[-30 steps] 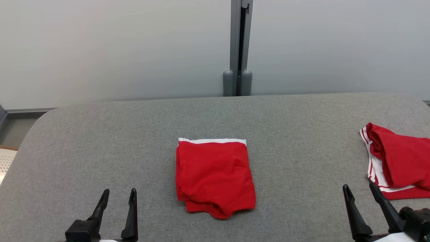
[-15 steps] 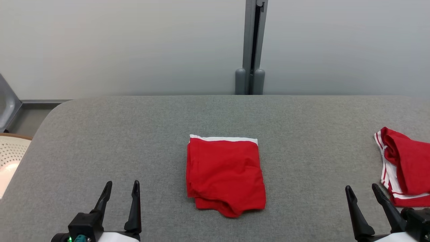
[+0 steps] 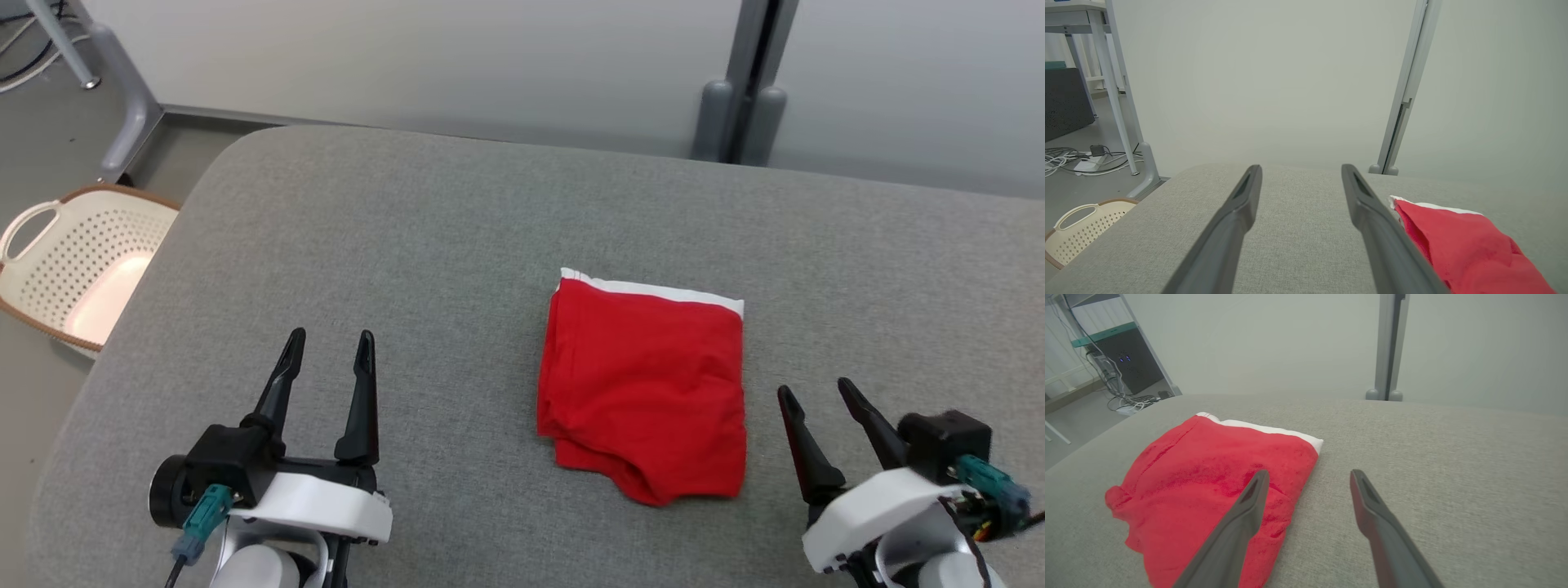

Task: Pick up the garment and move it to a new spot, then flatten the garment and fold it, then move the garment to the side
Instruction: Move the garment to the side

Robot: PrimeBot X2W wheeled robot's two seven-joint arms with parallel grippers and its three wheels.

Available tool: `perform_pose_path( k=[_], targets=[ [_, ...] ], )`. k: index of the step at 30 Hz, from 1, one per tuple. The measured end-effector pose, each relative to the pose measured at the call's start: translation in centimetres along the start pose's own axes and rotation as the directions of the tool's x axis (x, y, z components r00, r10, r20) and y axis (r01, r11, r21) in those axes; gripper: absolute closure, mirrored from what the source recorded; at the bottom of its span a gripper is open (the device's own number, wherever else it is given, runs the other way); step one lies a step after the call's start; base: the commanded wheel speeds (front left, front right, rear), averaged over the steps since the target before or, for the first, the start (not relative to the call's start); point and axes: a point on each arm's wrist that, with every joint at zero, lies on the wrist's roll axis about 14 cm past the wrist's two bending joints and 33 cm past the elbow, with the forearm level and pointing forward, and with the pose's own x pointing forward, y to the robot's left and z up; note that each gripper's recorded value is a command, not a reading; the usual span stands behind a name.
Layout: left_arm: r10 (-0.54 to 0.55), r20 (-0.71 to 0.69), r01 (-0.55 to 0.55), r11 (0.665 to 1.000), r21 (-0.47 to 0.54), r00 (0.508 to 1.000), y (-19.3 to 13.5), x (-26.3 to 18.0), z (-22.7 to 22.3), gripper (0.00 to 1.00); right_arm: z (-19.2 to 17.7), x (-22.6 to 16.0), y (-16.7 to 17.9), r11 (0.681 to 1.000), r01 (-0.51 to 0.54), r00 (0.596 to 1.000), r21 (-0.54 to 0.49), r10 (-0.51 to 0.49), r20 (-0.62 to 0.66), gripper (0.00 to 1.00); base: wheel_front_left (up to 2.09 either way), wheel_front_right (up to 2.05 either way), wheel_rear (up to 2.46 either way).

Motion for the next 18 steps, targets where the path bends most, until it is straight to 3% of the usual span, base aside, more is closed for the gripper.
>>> perform_pose_path(
  k=[5, 9, 12, 13, 14, 15, 18],
  targets=[
    [0.044, -0.012, -0.044, 0.999, 0.002, 0.999, 1.1, 0.7, -0.6, 0.0, -3.3, 4.0, 2.5, 0.996, -0.093, 0.989, 0.012, 0.093, -0.113, 0.0, 0.0, 0.0, 0.0],
    [0.087, -0.038, -0.087, 0.996, 0.008, 0.995, 2.2, 0.7, -1.5, 0.0, -7.7, 5.3, 2.8, 0.994, -0.091, 0.965, 0.053, 0.101, -0.241, 0.0, 0.0, 0.0, 0.0],
    [0.097, -0.04, -0.097, 0.995, 0.01, 0.994, 2.5, 0.8, -1.6, 0.0, -8.6, 5.7, 3.5, 0.992, -0.102, 0.957, 0.078, 0.119, -0.263, 0.0, 0.0, 0.0, 0.0],
    [0.098, -0.038, -0.098, 0.995, 0.008, 0.994, 2.5, 0.9, -1.6, 0.0, -8.7, 5.7, 3.7, 0.99, -0.103, 0.956, 0.094, 0.125, -0.265, 0.42, 0.0, 0.0, 0.0],
    [0.096, -0.034, -0.095, 0.995, 0.008, 0.995, 2.4, 1.0, -1.5, 0.0, -8.8, 5.7, 3.8, 0.99, -0.107, 0.954, 0.095, 0.129, -0.269, 0.59, 0.0, 0.0, 0.0],
    [0.091, -0.03, -0.091, 0.996, 0.01, 0.995, 2.3, 1.2, -1.4, 0.0, -8.8, 5.7, 3.9, 0.989, -0.108, 0.953, 0.1, 0.132, -0.271, 1.0, 0.0, 0.0, 0.0],
    [0.08, -0.024, -0.08, 0.997, 0.014, 0.996, 2.0, 1.4, -1.3, 0.0, -8.9, 5.7, 3.9, 0.99, -0.12, 0.952, 0.079, 0.137, -0.272, 1.0, 0.0, 0.0, 0.0]
  ],
)
